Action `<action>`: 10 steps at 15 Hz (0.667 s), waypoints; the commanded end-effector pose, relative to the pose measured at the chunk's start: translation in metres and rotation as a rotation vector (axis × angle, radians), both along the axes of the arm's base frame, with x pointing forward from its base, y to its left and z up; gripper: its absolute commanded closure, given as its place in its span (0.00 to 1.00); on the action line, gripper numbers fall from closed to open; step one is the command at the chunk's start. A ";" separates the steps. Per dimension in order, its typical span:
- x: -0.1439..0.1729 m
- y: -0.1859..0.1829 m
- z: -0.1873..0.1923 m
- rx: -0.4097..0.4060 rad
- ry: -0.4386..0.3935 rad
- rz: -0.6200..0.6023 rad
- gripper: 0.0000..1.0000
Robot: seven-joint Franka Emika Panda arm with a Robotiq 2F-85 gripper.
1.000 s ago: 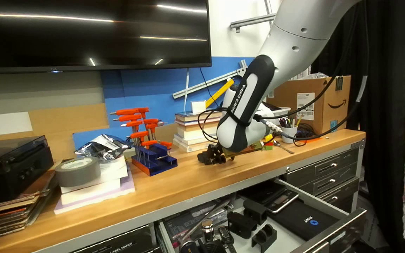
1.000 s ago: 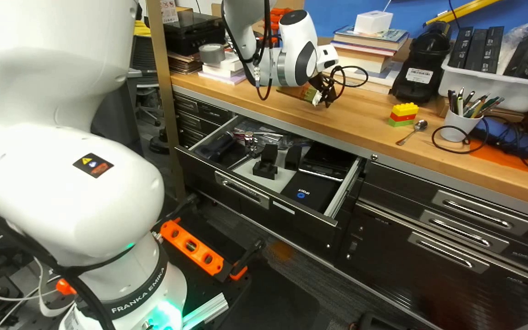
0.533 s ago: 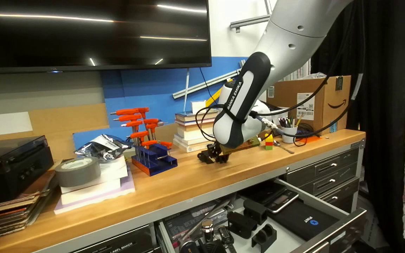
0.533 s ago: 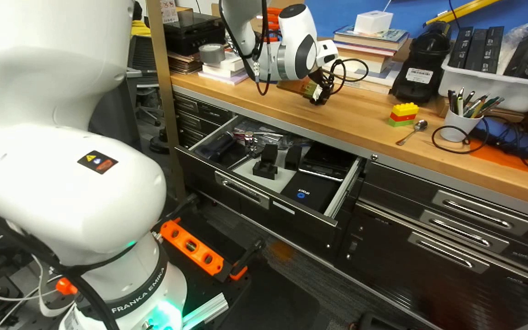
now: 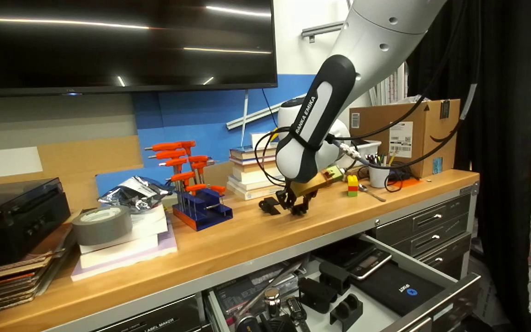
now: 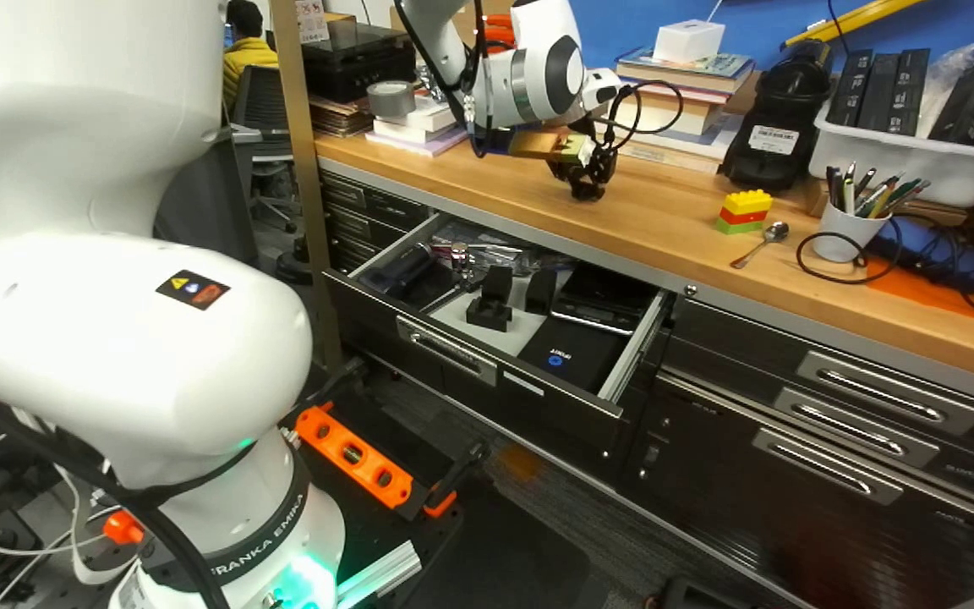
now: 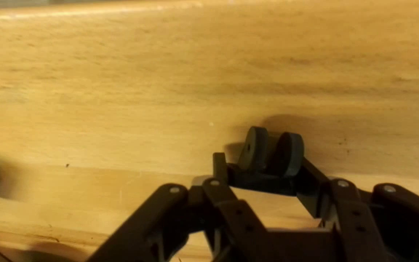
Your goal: Place the black objects on the counter inside the open drawer and close the drawer
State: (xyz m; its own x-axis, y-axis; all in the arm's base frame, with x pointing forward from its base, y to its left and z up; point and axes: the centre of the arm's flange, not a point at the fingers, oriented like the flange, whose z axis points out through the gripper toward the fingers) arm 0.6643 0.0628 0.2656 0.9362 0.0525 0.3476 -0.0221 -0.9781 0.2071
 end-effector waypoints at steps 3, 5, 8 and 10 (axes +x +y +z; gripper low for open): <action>-0.069 -0.021 0.006 -0.038 0.189 0.007 0.78; -0.097 -0.031 0.009 -0.013 0.245 0.026 0.78; -0.142 -0.049 0.002 0.005 0.288 0.005 0.78; -0.169 -0.062 -0.013 0.028 0.326 -0.013 0.78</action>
State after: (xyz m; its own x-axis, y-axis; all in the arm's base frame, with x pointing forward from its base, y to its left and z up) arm 0.5467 0.0198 0.2531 0.9972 0.0405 0.0632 0.0266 -0.9780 0.2070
